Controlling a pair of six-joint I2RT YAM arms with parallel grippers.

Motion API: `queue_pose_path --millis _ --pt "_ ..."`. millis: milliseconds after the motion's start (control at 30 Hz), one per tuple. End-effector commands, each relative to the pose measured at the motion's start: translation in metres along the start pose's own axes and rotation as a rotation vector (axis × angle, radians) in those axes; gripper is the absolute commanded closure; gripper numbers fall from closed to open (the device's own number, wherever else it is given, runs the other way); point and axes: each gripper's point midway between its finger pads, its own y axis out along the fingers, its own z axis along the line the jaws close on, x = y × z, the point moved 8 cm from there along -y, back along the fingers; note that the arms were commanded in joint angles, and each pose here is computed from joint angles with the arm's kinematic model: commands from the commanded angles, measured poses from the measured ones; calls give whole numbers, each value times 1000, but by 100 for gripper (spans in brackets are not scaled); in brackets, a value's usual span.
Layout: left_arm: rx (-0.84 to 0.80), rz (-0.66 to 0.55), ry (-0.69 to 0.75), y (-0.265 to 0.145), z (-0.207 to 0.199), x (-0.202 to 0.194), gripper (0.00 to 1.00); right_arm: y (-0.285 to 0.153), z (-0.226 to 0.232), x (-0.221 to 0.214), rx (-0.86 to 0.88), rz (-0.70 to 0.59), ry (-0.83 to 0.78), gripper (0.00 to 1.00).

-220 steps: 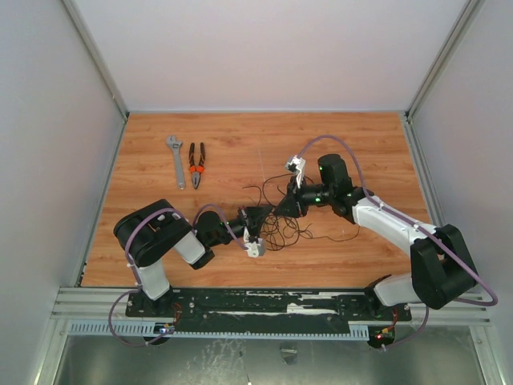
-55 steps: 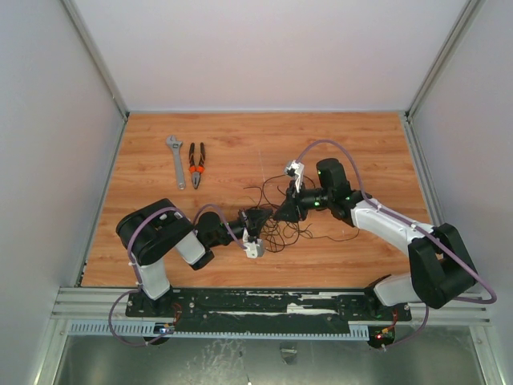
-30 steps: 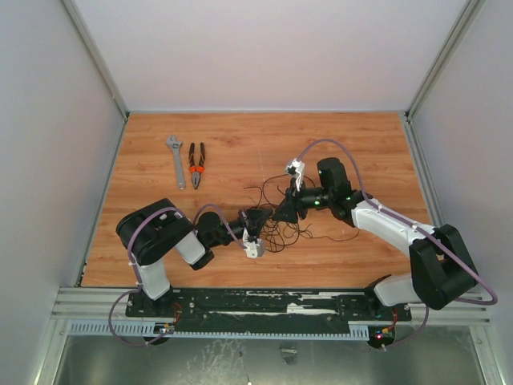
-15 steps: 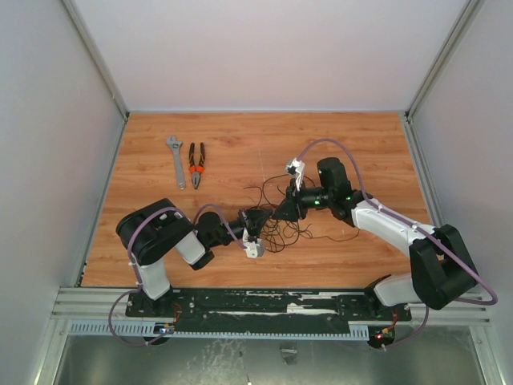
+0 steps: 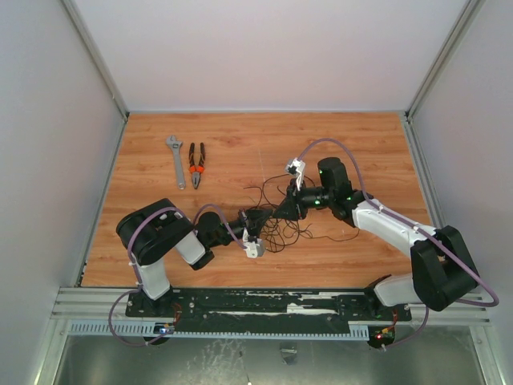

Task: Zip-tie the wires
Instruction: Tie the cable at the center of the board.

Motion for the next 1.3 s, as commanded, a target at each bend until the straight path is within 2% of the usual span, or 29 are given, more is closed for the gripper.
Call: queue_pose_path --millis 0,1267 --pt "237 -150 134 0 46 29 100 -2 2 7 7 -26 -28 79" --pt "238 -149 132 0 46 29 100 -2 0 3 -1 -25 -23 78"
